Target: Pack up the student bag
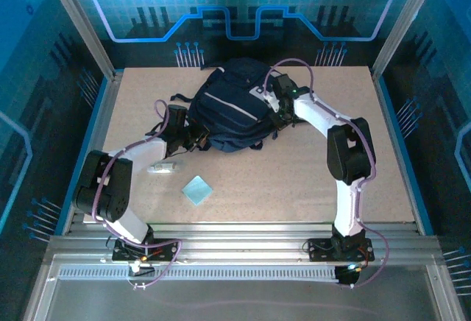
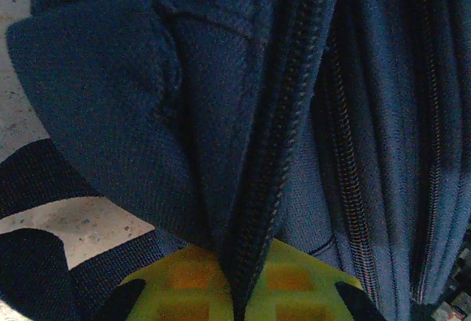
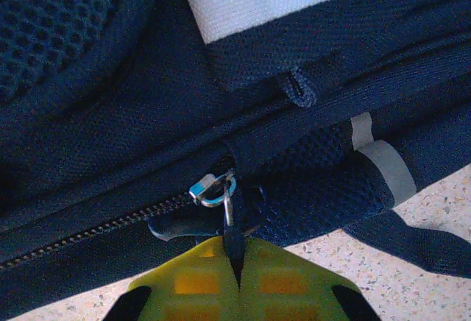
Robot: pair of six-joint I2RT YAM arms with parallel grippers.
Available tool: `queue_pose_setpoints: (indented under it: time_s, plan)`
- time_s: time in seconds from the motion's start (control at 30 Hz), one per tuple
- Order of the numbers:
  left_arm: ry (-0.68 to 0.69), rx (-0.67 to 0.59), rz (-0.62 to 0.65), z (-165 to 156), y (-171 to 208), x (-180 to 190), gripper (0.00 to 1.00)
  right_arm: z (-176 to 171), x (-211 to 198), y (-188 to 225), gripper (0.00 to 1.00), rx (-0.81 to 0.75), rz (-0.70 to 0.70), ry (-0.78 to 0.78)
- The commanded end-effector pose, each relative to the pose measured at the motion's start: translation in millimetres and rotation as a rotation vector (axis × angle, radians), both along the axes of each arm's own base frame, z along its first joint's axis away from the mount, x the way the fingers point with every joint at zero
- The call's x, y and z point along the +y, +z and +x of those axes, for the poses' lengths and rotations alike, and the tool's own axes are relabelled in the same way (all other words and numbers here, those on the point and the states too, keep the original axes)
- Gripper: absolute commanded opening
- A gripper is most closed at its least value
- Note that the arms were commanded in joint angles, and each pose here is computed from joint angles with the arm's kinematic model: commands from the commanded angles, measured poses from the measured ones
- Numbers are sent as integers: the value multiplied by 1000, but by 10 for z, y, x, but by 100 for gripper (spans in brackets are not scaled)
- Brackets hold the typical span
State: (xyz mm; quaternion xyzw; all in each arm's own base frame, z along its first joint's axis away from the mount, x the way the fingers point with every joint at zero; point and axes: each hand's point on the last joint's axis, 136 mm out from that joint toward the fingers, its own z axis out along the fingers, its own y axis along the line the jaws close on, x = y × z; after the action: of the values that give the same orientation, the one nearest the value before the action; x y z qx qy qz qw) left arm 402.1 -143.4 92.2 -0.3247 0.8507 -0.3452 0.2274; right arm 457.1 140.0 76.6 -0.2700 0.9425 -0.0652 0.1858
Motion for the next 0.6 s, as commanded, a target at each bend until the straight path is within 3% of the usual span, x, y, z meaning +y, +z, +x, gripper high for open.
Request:
queue_pose_setpoints:
  time_s: [0.0, 0.2, 0.27, 0.33, 0.37, 0.43, 0.57]
  plan:
    - [29, -80, 21, 48, 230, 153, 0, 211, -329, 175, 0, -97, -96, -80]
    - [17, -87, 5, 67, 258, 84, 0, 52, -181, 277, 3, -101, 10, -104]
    - [8, -95, -1, 85, 298, 45, 0, -49, -158, 323, 21, -81, 43, -117]
    - [-5, -106, -3, 89, 343, -13, 0, -160, -140, 420, 49, -81, 83, -133]
    - [-10, -111, -5, 95, 367, -40, 0, -208, -120, 473, 56, -85, 110, -135]
    - [-20, -121, -6, 96, 407, -97, 0, -322, -4, 613, 66, -91, 211, -123]
    - [-36, -127, -13, 84, 441, -185, 0, -428, 311, 806, 74, -94, 426, -90]
